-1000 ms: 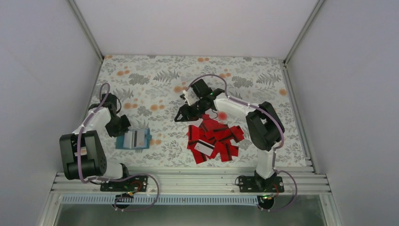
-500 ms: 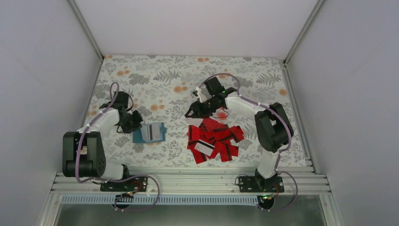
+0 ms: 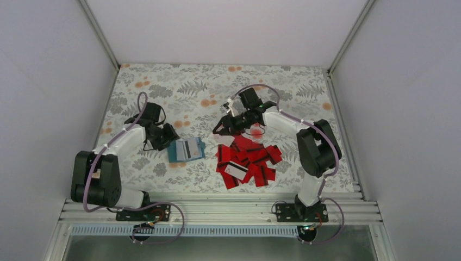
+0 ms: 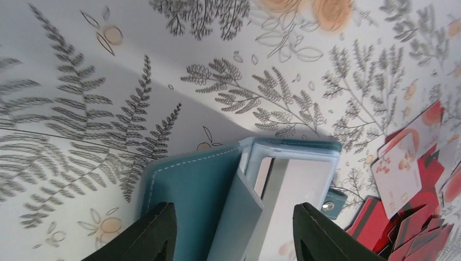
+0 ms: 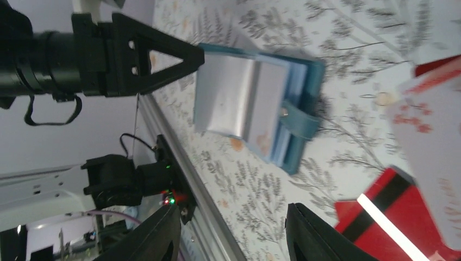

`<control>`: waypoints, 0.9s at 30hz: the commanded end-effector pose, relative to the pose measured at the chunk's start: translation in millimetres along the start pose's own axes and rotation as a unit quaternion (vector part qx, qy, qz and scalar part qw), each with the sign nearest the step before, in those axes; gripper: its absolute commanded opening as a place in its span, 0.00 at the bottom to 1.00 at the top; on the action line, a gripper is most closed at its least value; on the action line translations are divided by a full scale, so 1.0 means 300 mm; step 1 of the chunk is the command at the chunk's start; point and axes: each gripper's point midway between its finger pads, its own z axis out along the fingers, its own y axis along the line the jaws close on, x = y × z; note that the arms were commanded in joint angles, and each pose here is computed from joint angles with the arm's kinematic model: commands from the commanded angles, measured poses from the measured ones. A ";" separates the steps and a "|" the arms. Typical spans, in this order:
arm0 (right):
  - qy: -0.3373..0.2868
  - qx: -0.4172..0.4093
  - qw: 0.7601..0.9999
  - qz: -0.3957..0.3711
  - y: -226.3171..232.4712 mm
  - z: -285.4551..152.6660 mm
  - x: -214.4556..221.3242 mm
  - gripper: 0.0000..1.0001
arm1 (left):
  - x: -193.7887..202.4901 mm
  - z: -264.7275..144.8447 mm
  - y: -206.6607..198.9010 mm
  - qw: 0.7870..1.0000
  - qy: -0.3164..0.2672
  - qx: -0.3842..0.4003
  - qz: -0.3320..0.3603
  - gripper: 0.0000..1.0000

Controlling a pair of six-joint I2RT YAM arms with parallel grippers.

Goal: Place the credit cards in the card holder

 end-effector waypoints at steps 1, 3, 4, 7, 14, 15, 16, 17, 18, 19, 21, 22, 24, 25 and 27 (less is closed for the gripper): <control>0.038 -0.062 0.997 -0.006 0.075 0.076 0.042 0.50 | -0.033 -0.110 0.006 0.996 -0.044 -0.039 0.065 0.55; 0.049 -0.064 0.997 -0.004 0.082 0.112 0.055 0.51 | -0.025 -0.138 0.031 0.994 -0.052 -0.056 0.082 0.54; 0.053 -0.064 0.997 -0.004 0.084 0.129 0.059 0.51 | -0.019 -0.136 0.039 0.993 -0.050 -0.059 0.088 0.53; 0.065 -0.059 0.996 -0.004 0.088 0.185 0.068 0.51 | 0.018 -0.090 0.074 0.993 -0.030 -0.059 0.098 0.48; 0.077 -0.039 0.996 -0.001 0.074 0.299 0.058 0.51 | 0.048 -0.012 0.137 0.993 -0.007 -0.076 0.090 0.31; 0.081 -0.035 0.996 0.002 0.066 0.318 0.061 0.51 | 0.050 -0.003 0.142 0.993 -0.005 -0.077 0.090 0.29; 0.084 -0.035 0.996 0.003 0.065 0.336 0.062 0.51 | 0.053 0.005 0.144 0.993 -0.002 -0.076 0.092 0.28; 0.085 -0.032 0.996 0.003 0.064 0.350 0.064 0.51 | 0.054 0.013 0.141 0.993 0.001 -0.072 0.093 0.27; 0.089 -0.029 0.996 0.003 0.064 0.367 0.071 0.51 | 0.055 0.019 0.143 0.993 0.003 -0.072 0.093 0.27; 0.088 -0.024 0.996 0.004 0.059 0.380 0.072 0.51 | 0.057 0.025 0.144 0.993 0.005 -0.070 0.094 0.25; 0.089 -0.013 0.996 0.007 0.044 0.404 0.075 0.51 | 0.060 0.031 0.145 0.993 0.006 -0.068 0.096 0.24; 0.089 -0.008 0.996 0.008 0.039 0.413 0.075 0.51 | 0.061 0.033 0.143 0.993 0.007 -0.066 0.098 0.24; 0.086 0.008 0.996 0.010 0.020 0.424 0.071 0.51 | 0.060 0.032 0.139 0.993 0.007 -0.064 0.098 0.23; 0.082 0.015 0.996 0.010 0.011 0.426 0.066 0.51 | 0.060 0.031 0.138 0.993 0.006 -0.063 0.099 0.22; 0.075 0.029 0.997 0.008 -0.001 0.425 0.057 0.51 | 0.060 0.033 0.137 0.993 0.006 -0.062 0.100 0.21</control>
